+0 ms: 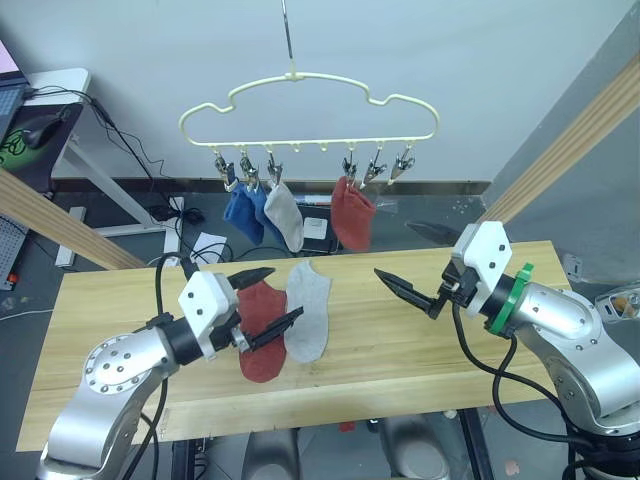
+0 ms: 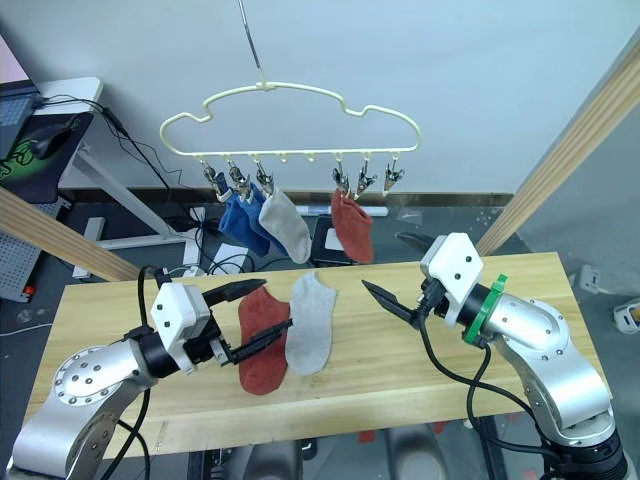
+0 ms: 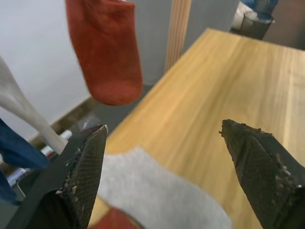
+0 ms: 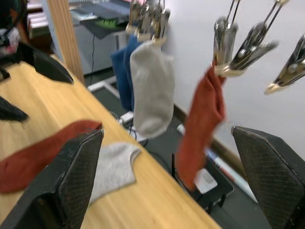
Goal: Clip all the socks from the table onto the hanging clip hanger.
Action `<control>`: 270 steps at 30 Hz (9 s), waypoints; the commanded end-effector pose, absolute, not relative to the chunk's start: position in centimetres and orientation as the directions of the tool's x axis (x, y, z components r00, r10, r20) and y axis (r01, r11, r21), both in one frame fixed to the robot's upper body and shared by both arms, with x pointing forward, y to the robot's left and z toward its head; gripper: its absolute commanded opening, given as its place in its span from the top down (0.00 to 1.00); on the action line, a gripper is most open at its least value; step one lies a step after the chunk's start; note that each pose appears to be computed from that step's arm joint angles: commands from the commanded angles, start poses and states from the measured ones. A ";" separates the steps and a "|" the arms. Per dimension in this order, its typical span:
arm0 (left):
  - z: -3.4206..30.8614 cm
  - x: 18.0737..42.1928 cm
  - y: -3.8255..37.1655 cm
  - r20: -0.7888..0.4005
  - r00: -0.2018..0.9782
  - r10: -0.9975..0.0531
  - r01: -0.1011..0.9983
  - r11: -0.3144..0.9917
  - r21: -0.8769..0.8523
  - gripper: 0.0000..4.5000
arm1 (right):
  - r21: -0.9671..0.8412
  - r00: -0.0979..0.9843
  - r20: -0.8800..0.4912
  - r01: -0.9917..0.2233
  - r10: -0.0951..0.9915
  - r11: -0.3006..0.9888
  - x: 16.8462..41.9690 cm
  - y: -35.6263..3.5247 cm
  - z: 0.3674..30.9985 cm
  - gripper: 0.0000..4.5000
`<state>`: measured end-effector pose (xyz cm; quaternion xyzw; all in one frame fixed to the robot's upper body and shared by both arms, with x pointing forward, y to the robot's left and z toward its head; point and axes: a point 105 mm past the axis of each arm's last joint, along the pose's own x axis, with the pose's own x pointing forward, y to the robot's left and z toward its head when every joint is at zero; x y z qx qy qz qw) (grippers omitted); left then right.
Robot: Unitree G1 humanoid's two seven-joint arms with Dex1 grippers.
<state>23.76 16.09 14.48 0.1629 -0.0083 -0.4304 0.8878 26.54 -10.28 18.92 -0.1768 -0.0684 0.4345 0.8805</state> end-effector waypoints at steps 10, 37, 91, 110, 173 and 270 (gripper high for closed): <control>15.4 24.7 18.9 -0.122 0.673 -0.729 0.715 0.600 0.360 0.09 | -0.395 0.596 -0.054 -0.750 0.801 0.531 26.4 -12.9 19.0 0.00; 14.6 23.3 22.1 -0.205 0.734 -0.648 0.671 0.641 0.373 0.01 | -0.463 0.569 -0.145 -0.762 0.810 0.453 26.6 -14.1 17.9 0.00; 18.8 26.5 16.8 0.046 0.679 -0.732 0.684 0.655 0.322 0.01 | -0.242 0.769 0.110 -0.594 0.630 0.767 28.6 -8.3 20.7 0.00; 19.2 27.4 16.4 0.067 0.673 -0.737 0.681 0.652 0.334 0.00 | -0.204 0.826 0.253 -0.463 0.504 0.862 30.8 -5.3 24.0 0.04; 17.9 27.5 16.4 0.033 0.669 -0.743 0.691 0.637 0.343 0.00 | -0.155 0.847 0.353 -0.367 0.398 0.917 32.7 -4.6 27.8 0.72; 6.4 30.2 21.9 -0.276 0.913 -0.302 0.331 0.941 0.065 0.00 | -0.112 0.816 0.404 -0.404 0.413 0.908 31.9 -3.8 28.9 0.95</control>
